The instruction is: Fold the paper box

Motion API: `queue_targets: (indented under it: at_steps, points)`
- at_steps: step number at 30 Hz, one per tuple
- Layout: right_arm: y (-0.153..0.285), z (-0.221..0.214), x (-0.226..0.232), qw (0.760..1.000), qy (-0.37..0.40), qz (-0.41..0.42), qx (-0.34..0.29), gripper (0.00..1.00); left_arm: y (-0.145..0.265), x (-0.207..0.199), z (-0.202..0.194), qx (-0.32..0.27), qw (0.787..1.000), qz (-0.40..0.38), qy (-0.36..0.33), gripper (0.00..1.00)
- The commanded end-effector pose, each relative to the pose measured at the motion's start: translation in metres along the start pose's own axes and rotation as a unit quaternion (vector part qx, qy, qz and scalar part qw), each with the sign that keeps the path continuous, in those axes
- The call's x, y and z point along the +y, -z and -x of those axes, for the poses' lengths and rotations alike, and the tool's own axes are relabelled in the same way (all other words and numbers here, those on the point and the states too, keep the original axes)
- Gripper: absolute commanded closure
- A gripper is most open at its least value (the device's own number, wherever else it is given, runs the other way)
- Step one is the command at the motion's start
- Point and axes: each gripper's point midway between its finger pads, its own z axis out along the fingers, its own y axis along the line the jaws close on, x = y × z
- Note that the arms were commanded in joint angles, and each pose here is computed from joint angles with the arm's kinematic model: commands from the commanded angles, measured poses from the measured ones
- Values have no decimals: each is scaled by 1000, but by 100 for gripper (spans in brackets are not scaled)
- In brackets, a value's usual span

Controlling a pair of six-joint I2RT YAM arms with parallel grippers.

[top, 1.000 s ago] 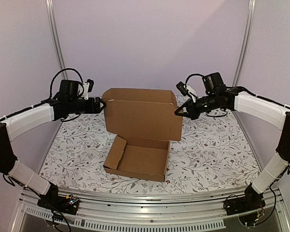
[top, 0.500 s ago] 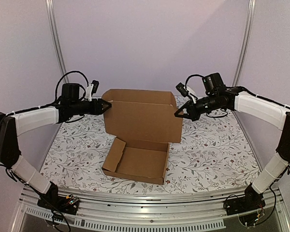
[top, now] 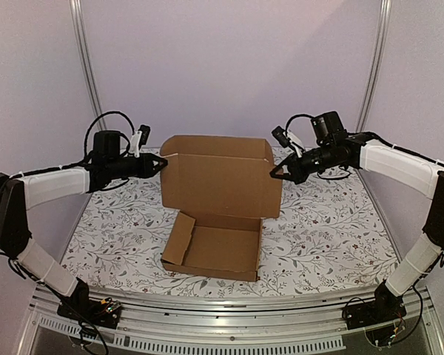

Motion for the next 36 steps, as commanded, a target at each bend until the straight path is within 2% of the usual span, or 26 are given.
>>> queue_targets:
  at_steps: [1,9,14,22,36]
  points:
    - [6,11,2,1000,-2,-7,-25,100,-2,-22,-12,11,1000,-25,-7,80]
    - [7,14,-3,999,-23,-23,-39,100,0,-37,-19,14,999,-27,-19,100]
    - [8,13,-6,996,-30,-68,-41,100,5,-43,-21,10,999,-15,-27,100]
    - [15,17,3,983,-49,-154,-83,100,13,-56,-29,6,998,29,-50,100]
    - [30,20,34,937,-128,-267,-186,100,31,-101,-53,-22,994,85,-68,100]
